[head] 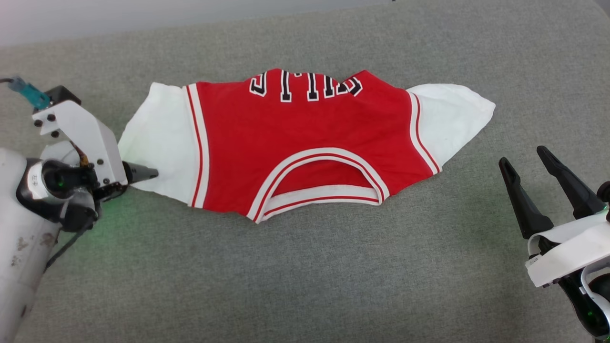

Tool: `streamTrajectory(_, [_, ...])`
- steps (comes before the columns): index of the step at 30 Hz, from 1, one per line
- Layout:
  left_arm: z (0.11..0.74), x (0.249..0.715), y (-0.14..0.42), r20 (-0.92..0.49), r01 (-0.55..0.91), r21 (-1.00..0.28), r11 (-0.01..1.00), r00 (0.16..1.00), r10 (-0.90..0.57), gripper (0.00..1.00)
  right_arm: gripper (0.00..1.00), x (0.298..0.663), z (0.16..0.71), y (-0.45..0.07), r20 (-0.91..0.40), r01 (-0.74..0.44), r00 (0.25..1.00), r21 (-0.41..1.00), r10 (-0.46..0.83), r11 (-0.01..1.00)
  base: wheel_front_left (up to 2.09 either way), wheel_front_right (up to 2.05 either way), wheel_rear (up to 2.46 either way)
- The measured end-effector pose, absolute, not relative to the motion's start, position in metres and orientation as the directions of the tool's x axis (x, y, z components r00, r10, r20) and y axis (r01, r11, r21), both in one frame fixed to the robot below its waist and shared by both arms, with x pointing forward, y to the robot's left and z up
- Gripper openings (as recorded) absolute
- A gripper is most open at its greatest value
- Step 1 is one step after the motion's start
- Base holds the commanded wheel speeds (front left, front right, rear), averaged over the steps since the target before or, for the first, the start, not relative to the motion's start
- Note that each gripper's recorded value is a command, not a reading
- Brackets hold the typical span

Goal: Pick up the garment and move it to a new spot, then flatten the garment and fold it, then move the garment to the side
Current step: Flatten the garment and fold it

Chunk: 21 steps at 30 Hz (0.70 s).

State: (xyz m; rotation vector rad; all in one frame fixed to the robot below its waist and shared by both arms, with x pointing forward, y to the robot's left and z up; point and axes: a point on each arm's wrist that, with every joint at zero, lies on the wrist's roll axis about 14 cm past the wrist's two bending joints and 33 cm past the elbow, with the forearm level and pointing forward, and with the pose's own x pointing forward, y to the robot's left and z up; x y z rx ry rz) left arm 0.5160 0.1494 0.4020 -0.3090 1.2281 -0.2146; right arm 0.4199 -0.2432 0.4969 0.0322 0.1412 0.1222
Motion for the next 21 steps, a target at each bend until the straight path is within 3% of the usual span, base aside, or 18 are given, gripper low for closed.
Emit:
streamTrajectory(8, [0.390,0.519,0.141,-0.896,-0.012,-0.357,0.934,0.287,-0.339,1.00,1.00,0.417,0.487,-0.247,-0.167,-0.098,0.980,0.048,0.105,0.994,0.00,0.00,0.00])
streamTrajectory(9, [0.388,0.519,0.140,-0.896,-0.014,-0.358,0.934,0.286,-0.339,0.73,1.00,0.417,0.486,-0.248,-0.168,-0.096,0.980,0.049,0.103,0.994,0.00,0.00,0.00])
streamTrajectory(11, [0.386,0.520,0.141,-0.899,-0.020,-0.356,0.934,0.280,-0.336,0.06,1.00,0.417,0.485,-0.249,-0.175,-0.092,0.979,0.048,0.100,0.995,0.00,0.00,0.00])
streamTrajectory(12, [0.385,0.520,0.142,-0.901,-0.023,-0.354,0.935,0.277,-0.335,0.00,1.00,0.417,0.484,-0.249,-0.182,-0.091,0.978,0.049,0.098,0.995,0.00,0.00,0.00])
streamTrajectory(18, [0.382,0.520,0.137,-0.897,-0.023,-0.369,0.929,0.271,-0.350,0.00,1.00,0.419,0.469,-0.245,-0.291,-0.141,0.946,0.029,0.144,0.990,0.00,0.00,0.00])
streamTrajectory(21, [0.382,0.521,0.136,-0.894,-0.020,-0.374,0.927,0.275,-0.354,0.00,1.00,0.422,0.452,-0.235,-0.409,-0.211,0.890,0.027,0.203,0.977,0.00,0.00,0.00])
